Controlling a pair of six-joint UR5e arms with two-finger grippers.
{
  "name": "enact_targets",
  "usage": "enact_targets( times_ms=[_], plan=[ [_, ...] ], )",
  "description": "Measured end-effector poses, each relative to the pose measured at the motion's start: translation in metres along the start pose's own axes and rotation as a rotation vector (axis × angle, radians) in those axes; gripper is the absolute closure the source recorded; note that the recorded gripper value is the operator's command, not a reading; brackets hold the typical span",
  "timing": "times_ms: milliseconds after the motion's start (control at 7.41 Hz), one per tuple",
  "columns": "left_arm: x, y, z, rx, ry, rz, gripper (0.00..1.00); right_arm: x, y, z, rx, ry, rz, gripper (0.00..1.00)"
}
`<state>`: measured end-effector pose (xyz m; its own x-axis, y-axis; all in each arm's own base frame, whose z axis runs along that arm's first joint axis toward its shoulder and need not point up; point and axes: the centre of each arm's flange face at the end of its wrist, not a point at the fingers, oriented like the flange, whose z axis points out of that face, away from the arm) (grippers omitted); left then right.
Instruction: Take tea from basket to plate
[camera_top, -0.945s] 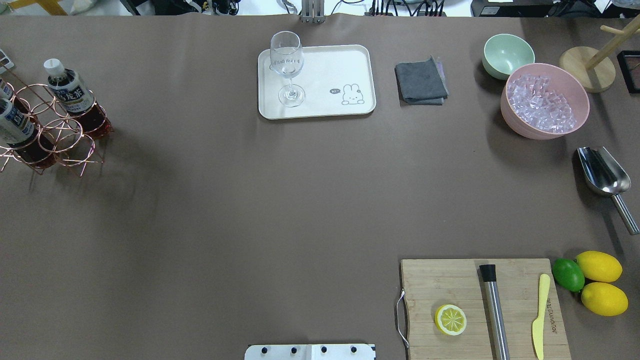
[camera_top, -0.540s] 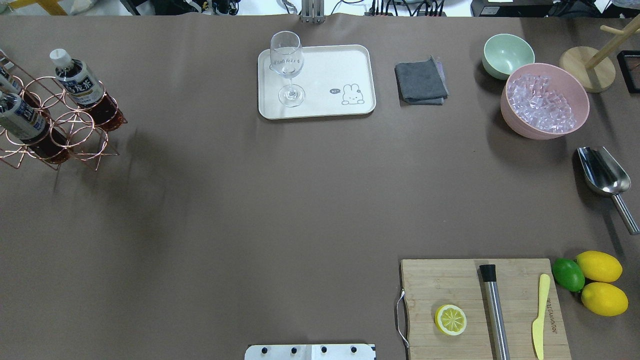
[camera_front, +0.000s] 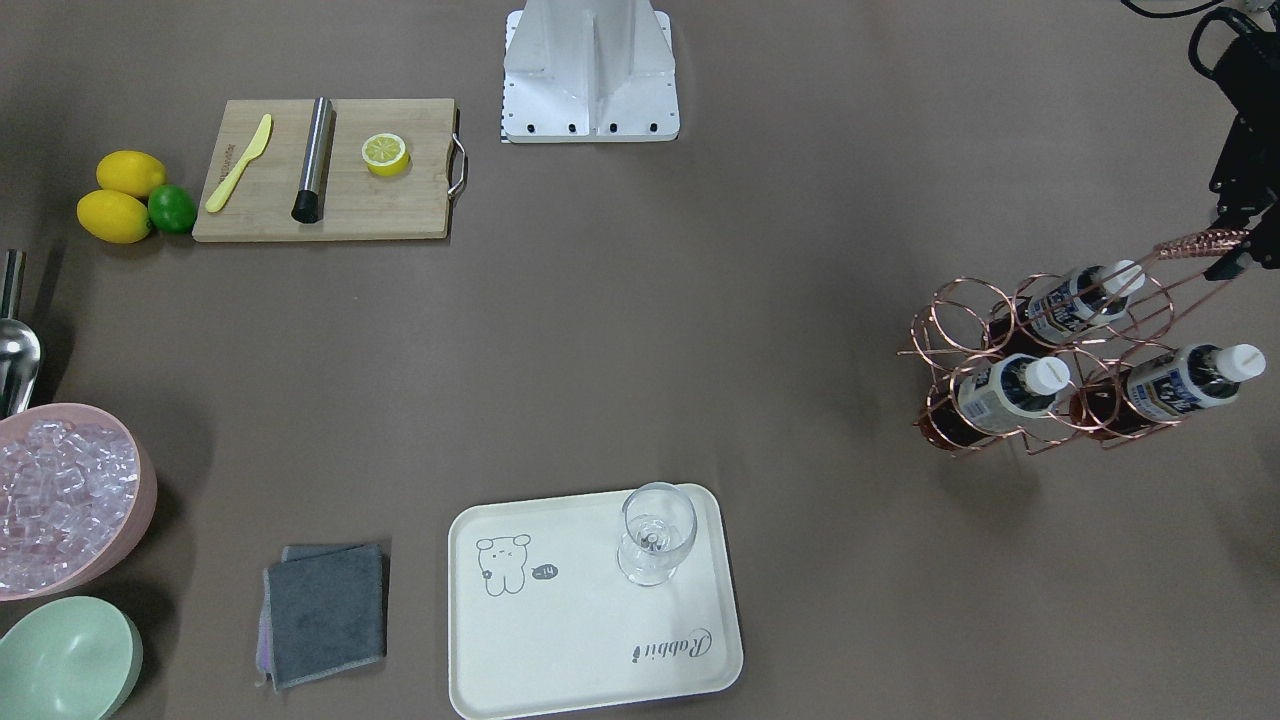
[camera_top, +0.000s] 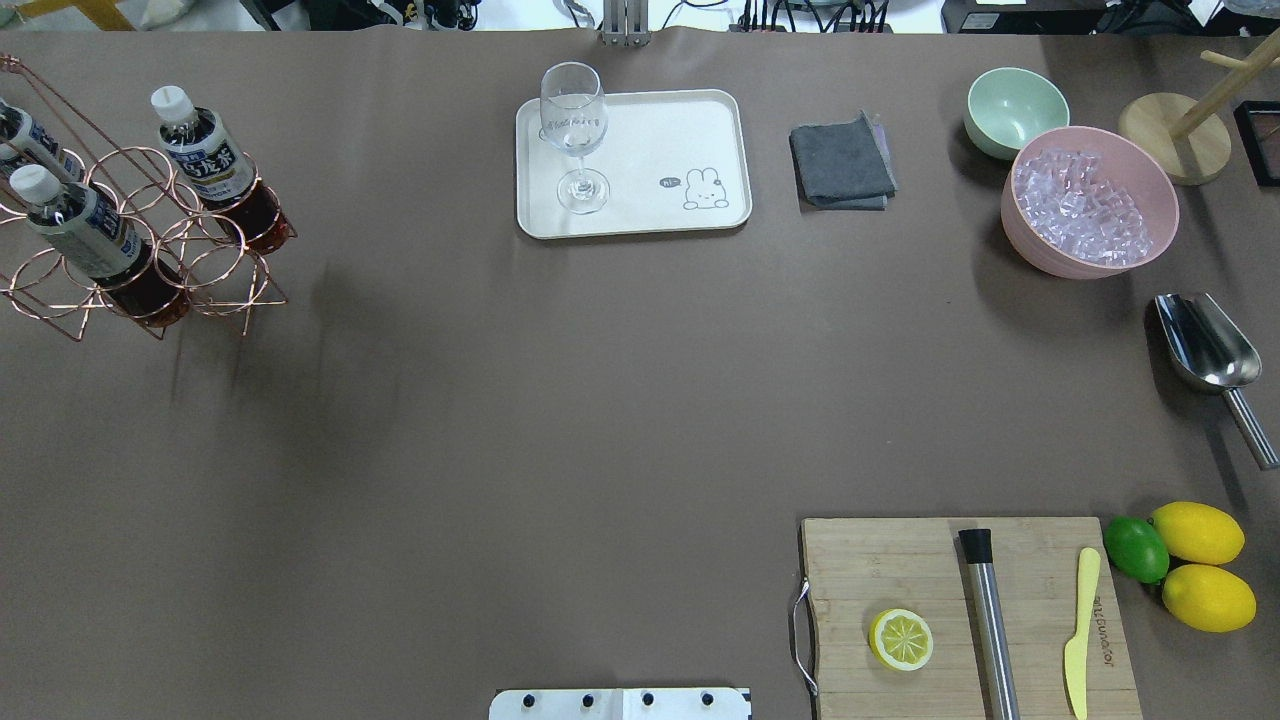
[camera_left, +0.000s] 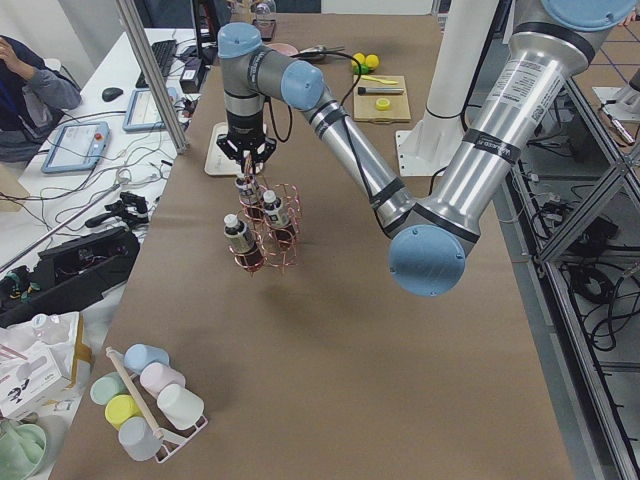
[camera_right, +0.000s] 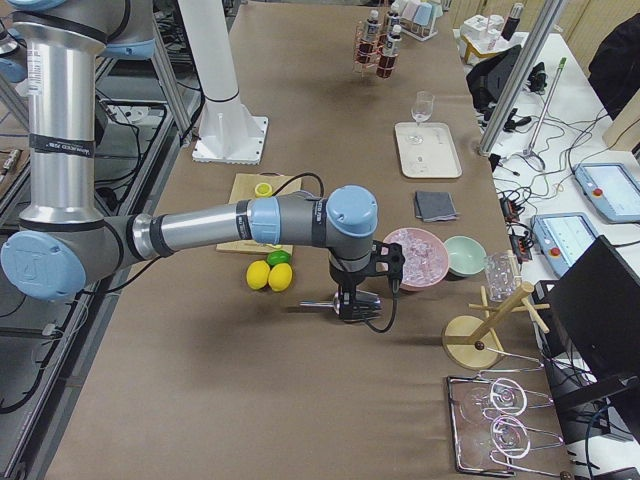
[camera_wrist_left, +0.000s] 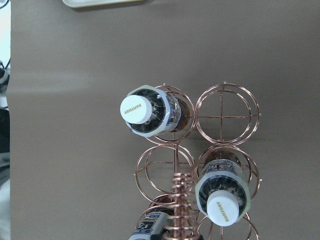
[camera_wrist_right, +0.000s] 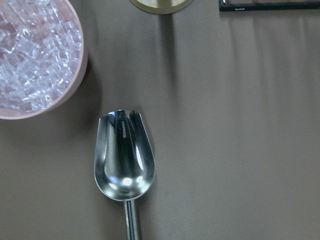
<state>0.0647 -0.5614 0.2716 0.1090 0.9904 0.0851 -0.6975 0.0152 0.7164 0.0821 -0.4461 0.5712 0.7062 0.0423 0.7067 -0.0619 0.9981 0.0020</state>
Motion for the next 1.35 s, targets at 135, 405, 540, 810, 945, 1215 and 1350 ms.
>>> enact_targets(
  times_ms=[135,405,540,810,945,1215,1350],
  plan=[
    [0.008,-0.019,-0.004,0.020,-0.032,0.052,1.00,-0.022,-0.015,-0.001,0.003,-0.003,0.014,0.00],
    [0.021,-0.057,-0.009,0.058,-0.076,0.113,1.00,-0.085,-0.052,-0.004,0.019,-0.014,0.015,0.00],
    [0.026,-0.079,-0.008,0.080,-0.072,0.071,1.00,-0.118,-0.063,0.001,0.043,-0.029,-0.019,0.00],
    [0.039,-0.132,0.000,0.120,-0.040,-0.028,1.00,-0.182,-0.070,0.017,0.108,-0.091,-0.068,0.00],
    [0.047,-0.160,0.001,0.141,-0.029,-0.047,1.00,-0.213,-0.070,0.022,0.146,-0.135,-0.090,0.00],
    [0.067,-0.213,0.005,0.175,-0.001,-0.117,1.00,-0.260,-0.066,0.022,0.215,-0.216,-0.180,0.00],
    [0.078,-0.238,0.007,0.192,0.016,-0.138,1.00,-0.279,-0.064,0.021,0.252,-0.249,-0.225,0.00]
  ],
)
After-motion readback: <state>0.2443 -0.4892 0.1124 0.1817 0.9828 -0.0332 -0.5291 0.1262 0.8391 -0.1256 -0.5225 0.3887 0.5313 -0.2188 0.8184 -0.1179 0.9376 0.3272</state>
